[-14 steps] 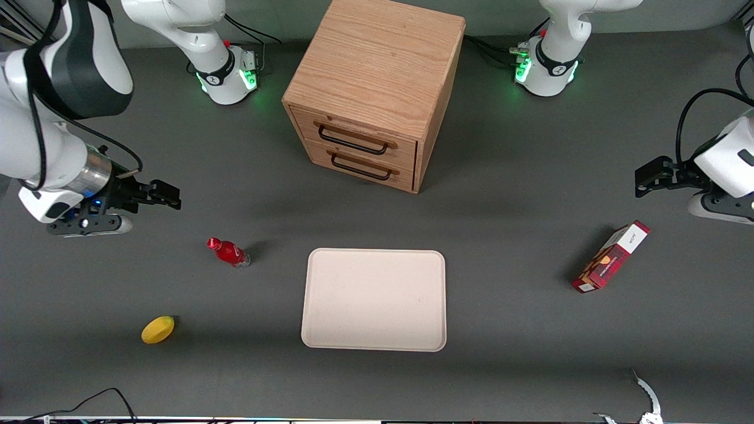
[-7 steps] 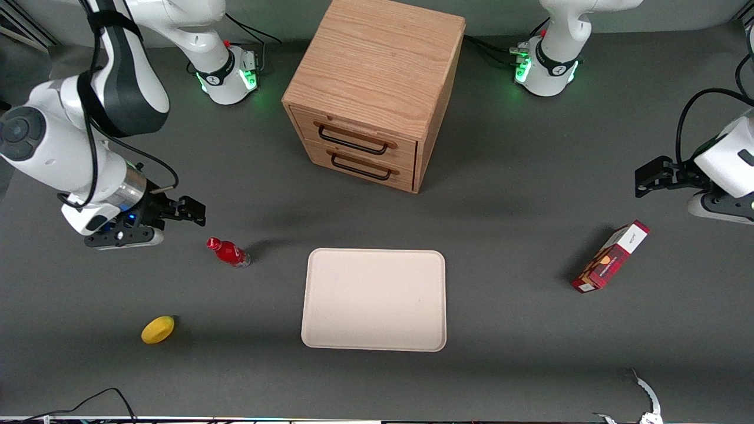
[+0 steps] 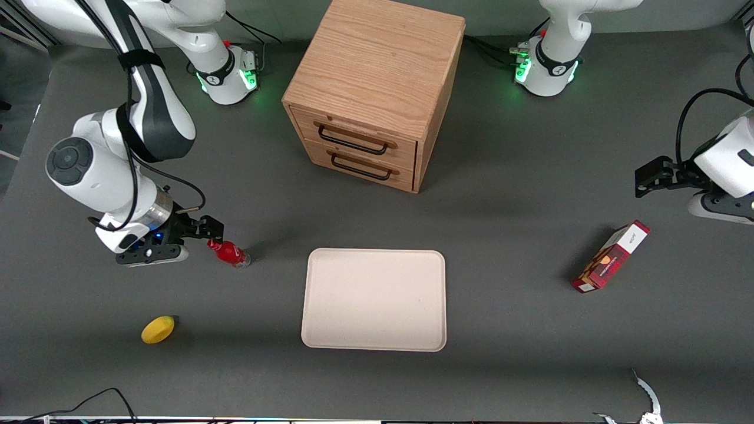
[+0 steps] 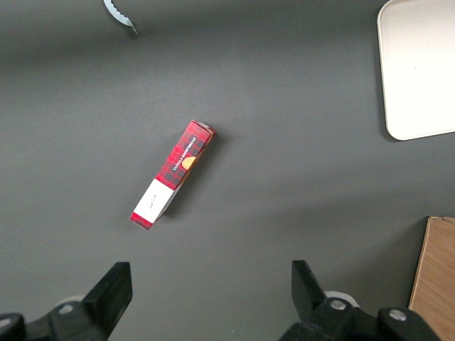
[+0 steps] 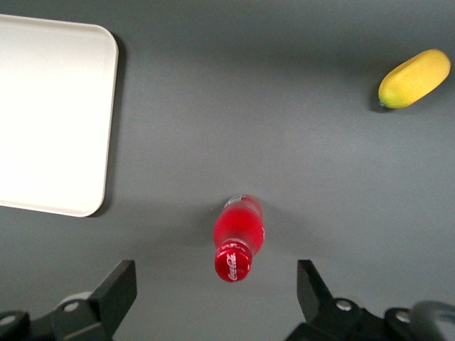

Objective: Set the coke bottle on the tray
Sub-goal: 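Lower the right gripper and close it around the bottle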

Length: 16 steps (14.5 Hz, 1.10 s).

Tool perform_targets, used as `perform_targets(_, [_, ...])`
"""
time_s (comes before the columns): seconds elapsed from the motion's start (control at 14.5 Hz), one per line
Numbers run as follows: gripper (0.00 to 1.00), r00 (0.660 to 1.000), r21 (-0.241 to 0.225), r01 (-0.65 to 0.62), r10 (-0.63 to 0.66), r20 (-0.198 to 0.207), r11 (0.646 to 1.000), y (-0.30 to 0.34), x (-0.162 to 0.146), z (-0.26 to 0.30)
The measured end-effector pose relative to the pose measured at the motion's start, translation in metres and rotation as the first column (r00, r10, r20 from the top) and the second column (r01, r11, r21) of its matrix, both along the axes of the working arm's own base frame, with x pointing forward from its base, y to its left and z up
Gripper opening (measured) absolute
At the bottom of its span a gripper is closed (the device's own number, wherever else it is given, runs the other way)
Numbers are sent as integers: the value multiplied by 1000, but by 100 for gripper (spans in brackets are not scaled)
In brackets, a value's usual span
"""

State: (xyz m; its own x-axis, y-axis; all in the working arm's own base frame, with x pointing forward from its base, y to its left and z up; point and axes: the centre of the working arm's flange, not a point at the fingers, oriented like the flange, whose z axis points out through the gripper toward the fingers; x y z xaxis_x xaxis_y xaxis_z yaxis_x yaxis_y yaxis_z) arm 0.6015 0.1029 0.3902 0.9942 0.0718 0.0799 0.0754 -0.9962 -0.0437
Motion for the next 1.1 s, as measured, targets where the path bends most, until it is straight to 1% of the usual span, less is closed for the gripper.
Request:
perform_targets(0.28, [100, 1000, -5, -6, 6, 12, 1000, -1, -6, -26])
perform_targets(0.69, [100, 999, -9, -16, 16, 46, 1000, -1, -16, -49])
perform_targets(0.83, [100, 998, -26, -34, 35, 52, 999, -1, -19, -55])
perform_targets(0.97, [96, 998, -34, -42, 43, 52, 999, -1, -20, -57])
perform_targets(1.03, [96, 998, -35, -43, 44, 51, 998, 0, -21, -58])
perform_targets(1.1, [92, 998, -35, -43, 45, 50, 998, 0, -21, -58])
